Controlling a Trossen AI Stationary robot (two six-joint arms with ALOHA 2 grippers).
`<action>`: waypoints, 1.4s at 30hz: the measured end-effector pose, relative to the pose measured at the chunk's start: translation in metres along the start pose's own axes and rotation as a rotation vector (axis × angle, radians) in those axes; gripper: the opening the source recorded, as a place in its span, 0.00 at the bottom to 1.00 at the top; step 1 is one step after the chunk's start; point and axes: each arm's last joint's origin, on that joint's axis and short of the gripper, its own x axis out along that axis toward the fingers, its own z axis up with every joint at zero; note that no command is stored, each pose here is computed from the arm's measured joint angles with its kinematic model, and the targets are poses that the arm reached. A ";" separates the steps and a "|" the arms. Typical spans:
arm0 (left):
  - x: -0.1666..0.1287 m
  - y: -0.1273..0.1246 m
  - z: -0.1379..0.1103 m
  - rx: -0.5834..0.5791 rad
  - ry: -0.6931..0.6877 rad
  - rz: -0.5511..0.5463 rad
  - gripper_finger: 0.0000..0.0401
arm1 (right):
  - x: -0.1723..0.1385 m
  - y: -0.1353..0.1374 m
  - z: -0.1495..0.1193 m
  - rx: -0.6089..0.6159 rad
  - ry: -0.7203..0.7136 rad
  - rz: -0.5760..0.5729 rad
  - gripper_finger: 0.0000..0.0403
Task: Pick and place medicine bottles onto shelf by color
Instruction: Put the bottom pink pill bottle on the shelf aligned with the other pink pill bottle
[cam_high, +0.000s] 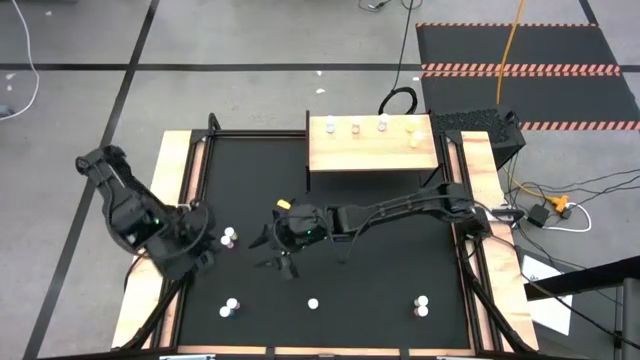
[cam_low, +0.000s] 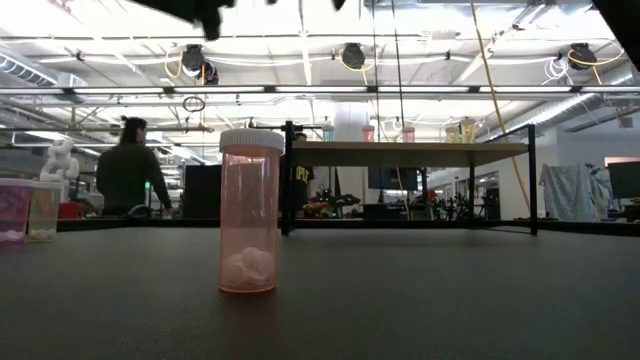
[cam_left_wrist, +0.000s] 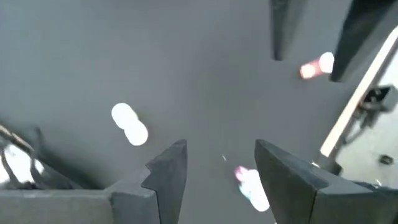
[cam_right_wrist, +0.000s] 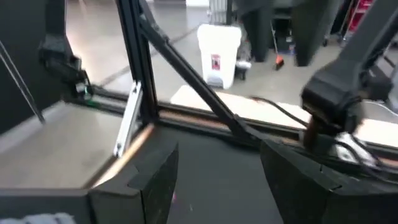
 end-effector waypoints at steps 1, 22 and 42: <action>0.001 -0.004 -0.006 -0.007 0.017 0.000 0.47 | 0.007 0.002 -0.006 0.013 -0.021 0.005 0.56; 0.040 -0.066 -0.084 -0.017 0.223 0.065 0.47 | 0.097 0.050 -0.102 -0.019 0.008 0.137 0.56; 0.084 -0.083 -0.097 0.021 -0.113 0.113 0.47 | -0.009 0.046 0.056 -0.022 0.050 -0.116 0.56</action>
